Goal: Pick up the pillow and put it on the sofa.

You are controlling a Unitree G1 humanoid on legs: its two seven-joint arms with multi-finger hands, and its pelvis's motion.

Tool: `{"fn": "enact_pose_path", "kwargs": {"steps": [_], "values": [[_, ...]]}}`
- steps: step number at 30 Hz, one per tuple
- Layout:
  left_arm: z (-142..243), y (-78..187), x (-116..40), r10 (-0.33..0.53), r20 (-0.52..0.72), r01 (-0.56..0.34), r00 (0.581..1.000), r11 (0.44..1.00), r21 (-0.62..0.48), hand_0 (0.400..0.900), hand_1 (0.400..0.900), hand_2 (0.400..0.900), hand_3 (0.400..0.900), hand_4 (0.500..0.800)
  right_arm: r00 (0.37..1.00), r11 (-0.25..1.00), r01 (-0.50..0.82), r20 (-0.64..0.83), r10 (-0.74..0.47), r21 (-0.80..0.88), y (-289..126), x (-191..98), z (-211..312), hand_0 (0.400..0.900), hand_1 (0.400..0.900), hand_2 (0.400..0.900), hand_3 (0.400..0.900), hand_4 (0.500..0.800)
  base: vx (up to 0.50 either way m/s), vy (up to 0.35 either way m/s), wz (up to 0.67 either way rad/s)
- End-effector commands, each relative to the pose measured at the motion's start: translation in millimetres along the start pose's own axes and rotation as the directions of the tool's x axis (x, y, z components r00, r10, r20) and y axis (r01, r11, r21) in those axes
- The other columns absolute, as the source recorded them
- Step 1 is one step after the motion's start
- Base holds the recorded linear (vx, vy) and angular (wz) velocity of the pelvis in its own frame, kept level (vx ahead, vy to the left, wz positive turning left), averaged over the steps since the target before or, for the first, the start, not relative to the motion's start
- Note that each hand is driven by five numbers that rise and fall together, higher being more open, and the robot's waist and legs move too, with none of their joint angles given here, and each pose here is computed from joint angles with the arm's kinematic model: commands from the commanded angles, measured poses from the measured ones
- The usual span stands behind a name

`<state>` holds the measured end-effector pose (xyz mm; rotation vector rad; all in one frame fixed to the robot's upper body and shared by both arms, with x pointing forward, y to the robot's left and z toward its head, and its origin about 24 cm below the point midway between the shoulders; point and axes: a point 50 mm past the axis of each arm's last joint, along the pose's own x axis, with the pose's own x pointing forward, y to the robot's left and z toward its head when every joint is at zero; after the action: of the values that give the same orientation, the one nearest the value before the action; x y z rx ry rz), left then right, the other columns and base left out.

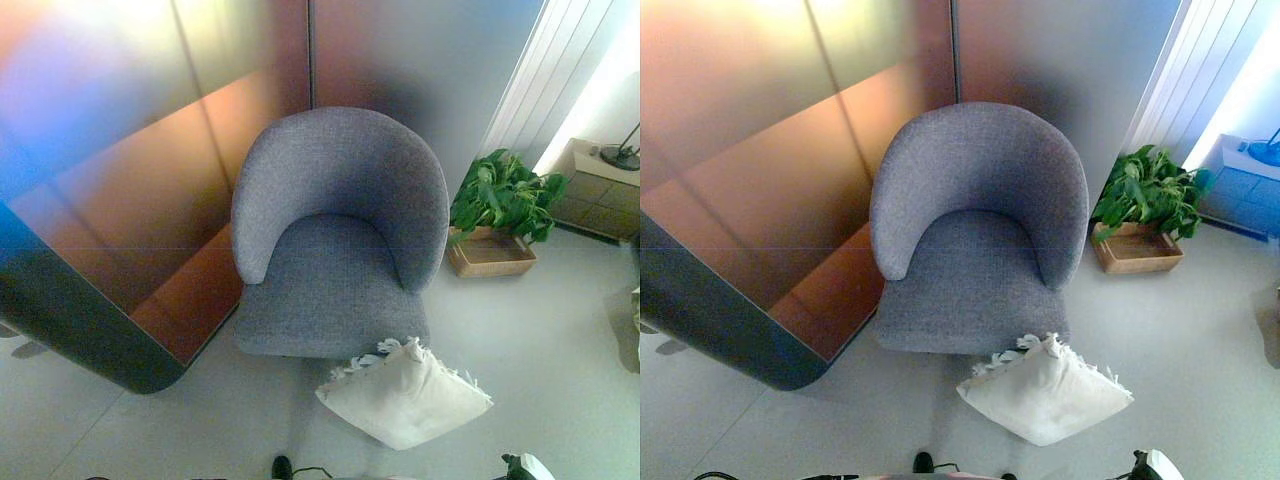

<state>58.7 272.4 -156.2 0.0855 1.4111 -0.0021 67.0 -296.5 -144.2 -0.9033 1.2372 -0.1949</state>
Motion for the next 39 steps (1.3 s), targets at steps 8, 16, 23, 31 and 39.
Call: {"fn": "enact_pose_path", "kwargs": {"steps": [8, 16, 23, 31, 39], "values": [[-3, -10, 2.3, -0.050, -0.049, 0.050, 0.998, 0.999, 0.011, 0.900, 0.900, 0.900, 0.900, 0.800, 0.989, 0.987, 0.145, 0.024, -0.147, 0.071, -29, 9, 18, 0.900, 0.900, 0.900, 0.900, 0.800, 0.011, -0.015, 0.00], [16, -1, 0.3, -0.026, 0.008, 0.025, 1.000, 1.000, 0.015, 0.900, 0.900, 0.900, 0.900, 0.800, 0.969, 0.968, 0.232, 0.065, -0.239, 0.091, -59, 15, 34, 0.900, 0.900, 0.900, 0.900, 0.800, -0.066, -0.078, 0.03], [41, 6, -2.2, 0.001, 0.066, -0.004, 0.998, 0.999, 0.043, 0.900, 0.900, 0.900, 0.900, 0.800, 0.923, 0.929, 0.344, 0.136, -0.361, 0.132, -104, 20, 61, 0.900, 0.900, 0.900, 0.900, 0.800, -0.113, -0.087, 0.04], [62, 7, -4.2, 0.010, 0.115, -0.017, 0.993, 0.998, 0.061, 0.900, 0.900, 0.900, 0.900, 0.800, 0.867, 0.886, 0.428, 0.195, -0.458, 0.179, -148, 19, 84, 0.900, 0.900, 0.900, 0.900, 0.800, -0.081, -0.040, 0.00], [77, 5, -5.6, 0.008, 0.154, -0.018, 0.988, 0.998, 0.061, 0.900, 0.900, 0.900, 0.900, 0.800, 0.818, 0.863, 0.463, 0.277, -0.504, 0.201, -173, 14, 111, 0.900, 0.900, 0.900, 0.900, 0.800, -0.021, -0.005, -0.03]]}}
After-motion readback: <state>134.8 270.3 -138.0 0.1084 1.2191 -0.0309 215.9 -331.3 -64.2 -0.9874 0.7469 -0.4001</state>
